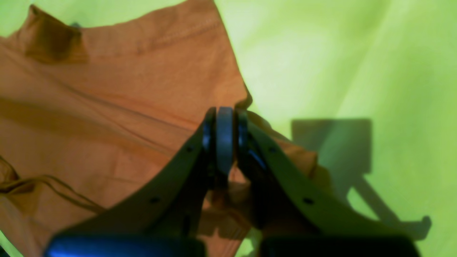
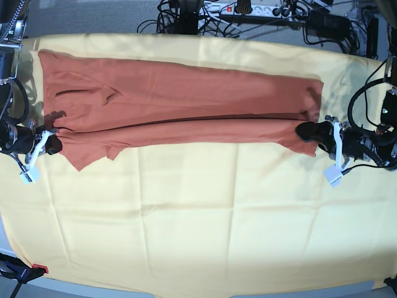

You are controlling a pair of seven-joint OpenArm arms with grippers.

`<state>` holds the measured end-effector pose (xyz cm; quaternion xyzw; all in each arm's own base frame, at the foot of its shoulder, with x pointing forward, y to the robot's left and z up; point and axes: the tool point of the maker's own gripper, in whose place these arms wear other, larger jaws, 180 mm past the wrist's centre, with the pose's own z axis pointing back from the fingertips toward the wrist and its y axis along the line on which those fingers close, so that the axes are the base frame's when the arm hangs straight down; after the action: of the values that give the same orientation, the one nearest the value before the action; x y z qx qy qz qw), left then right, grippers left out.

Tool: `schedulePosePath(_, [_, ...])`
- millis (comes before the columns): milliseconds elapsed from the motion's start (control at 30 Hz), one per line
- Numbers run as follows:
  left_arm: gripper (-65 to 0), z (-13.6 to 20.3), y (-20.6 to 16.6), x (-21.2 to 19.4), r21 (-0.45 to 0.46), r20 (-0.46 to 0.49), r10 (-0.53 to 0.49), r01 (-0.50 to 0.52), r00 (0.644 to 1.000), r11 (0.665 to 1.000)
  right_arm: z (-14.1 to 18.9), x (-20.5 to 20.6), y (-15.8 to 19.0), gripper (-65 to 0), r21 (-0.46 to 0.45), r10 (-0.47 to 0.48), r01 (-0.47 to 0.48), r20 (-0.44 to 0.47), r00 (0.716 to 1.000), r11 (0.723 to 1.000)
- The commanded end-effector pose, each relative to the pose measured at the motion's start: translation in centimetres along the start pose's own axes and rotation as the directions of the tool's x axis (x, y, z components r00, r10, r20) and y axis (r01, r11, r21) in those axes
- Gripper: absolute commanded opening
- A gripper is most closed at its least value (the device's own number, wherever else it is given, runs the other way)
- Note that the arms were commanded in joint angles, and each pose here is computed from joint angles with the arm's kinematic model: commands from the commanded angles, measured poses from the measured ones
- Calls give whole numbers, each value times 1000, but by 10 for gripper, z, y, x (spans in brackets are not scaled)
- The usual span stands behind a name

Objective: Fold the T-shirt properly
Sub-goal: 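Grasp the hem corners and fold them over onto the collar edge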

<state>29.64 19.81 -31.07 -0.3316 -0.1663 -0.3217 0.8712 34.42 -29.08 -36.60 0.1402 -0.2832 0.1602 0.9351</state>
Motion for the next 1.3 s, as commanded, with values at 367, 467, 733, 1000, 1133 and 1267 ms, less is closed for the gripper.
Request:
schedulePosePath(367, [-324, -8, -8, -22, -34, -28, 28, -29, 999, 999, 17, 38, 3, -291, 46, -13, 7, 128, 992, 999])
schedulePosePath(467, [-325, -8, -8, -21, -34, -21, 30, -31, 999, 999, 19, 51, 11, -292, 95, -41, 23, 182, 982, 995])
schedulePosePath(733, [-325, -9, -8, -19, -35, -8, 31, -31, 999, 999, -9, 49, 25, -292, 70, -7, -6, 175, 985, 998])
schedulePosePath(1000, [-325, -9, -8, -18, -35, -6, 31, -31, 999, 999, -26, 46, 16, -292, -54, 68, -60, 154, 986, 997])
schedulePosePath(1133, [-325, -9, -8, -15, -35, 13, 32, -31, 999, 999, -28, 48, 30, -448, 19, 40, -44, 166, 985, 999])
schedulePosePath(1267, [-325, -9, -8, -15, -35, 13, 32, -31, 999, 999, -24, 54, 40, -650, 84, -5, -12, 198, 980, 996])
